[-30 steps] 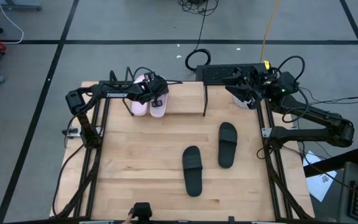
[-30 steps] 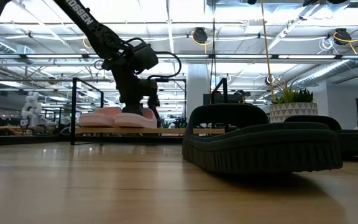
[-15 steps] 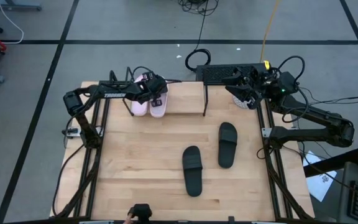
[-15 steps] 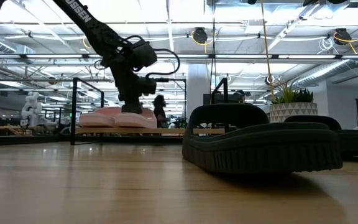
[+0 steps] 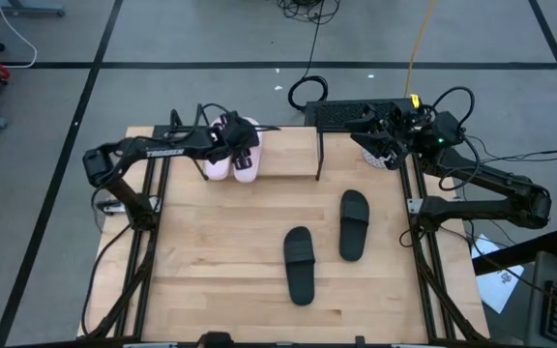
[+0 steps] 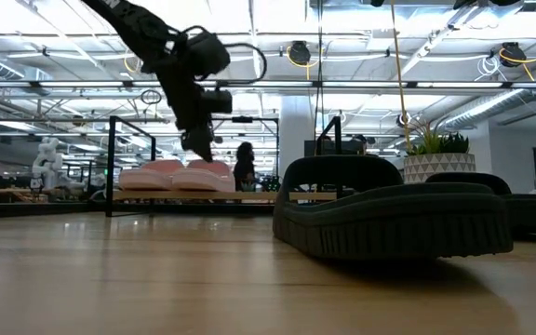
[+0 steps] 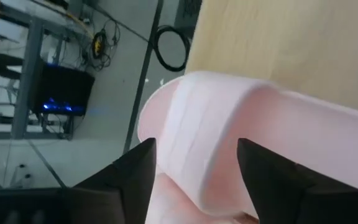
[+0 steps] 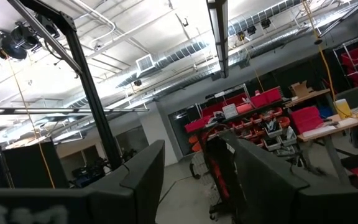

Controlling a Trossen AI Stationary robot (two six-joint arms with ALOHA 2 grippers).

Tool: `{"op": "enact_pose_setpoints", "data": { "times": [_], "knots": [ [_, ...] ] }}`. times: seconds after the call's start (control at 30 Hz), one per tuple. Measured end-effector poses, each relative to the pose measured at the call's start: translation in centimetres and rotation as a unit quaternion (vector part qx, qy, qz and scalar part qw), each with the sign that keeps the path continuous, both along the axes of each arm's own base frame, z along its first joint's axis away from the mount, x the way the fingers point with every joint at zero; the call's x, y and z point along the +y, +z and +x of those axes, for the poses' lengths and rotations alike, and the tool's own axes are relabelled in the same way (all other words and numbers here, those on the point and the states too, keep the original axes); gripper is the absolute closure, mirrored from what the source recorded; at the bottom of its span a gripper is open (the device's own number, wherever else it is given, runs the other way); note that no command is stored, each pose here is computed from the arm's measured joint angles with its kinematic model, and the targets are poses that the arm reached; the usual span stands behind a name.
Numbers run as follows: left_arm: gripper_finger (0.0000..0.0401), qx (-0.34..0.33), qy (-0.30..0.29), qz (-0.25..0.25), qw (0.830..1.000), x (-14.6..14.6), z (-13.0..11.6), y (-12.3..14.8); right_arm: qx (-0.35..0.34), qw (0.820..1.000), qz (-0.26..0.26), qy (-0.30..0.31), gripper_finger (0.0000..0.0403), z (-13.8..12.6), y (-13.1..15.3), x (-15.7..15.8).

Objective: Pick and place slides into the shelf
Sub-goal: Put the pink slipper on the shelf, then put the left black slipper on the shelf

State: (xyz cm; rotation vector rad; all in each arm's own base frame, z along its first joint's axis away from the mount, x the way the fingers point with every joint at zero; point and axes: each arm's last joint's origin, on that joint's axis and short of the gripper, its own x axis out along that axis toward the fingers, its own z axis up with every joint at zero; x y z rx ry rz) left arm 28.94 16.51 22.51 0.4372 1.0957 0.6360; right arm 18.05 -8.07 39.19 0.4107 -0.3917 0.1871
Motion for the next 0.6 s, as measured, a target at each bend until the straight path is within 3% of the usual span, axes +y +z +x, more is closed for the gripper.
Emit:
{"op": "enact_pose_setpoints", "data": {
  "times": [0.17, 0.33, 0.47, 0.6],
  "knots": [
    [0.0169, -0.018, -0.022, 0.03, 0.999, -3.4, -0.5, 3.1, 0.0, 1.0, 0.0, 0.0, 0.0218, 0.0, 0.0, 0.0],
    [0.0169, -0.111, -0.062, 0.017, 0.992, -8.7, -1.7, 7.4, 0.0, 1.0, 0.0, 0.0, 0.0218, 0.0, 0.0, 0.0],
    [0.0169, -0.204, -0.104, -0.025, 0.973, -13.3, -2.9, 10.6, 0.0, 1.0, -0.001, 0.0, 0.0218, 0.0, 0.0, 0.0],
    [0.0169, -0.29, -0.154, -0.083, 0.941, -17.5, -3.7, 13.6, 0.0, 1.0, -0.002, 0.004, 0.0218, 0.0, 0.0, 0.1]
  ]
}}
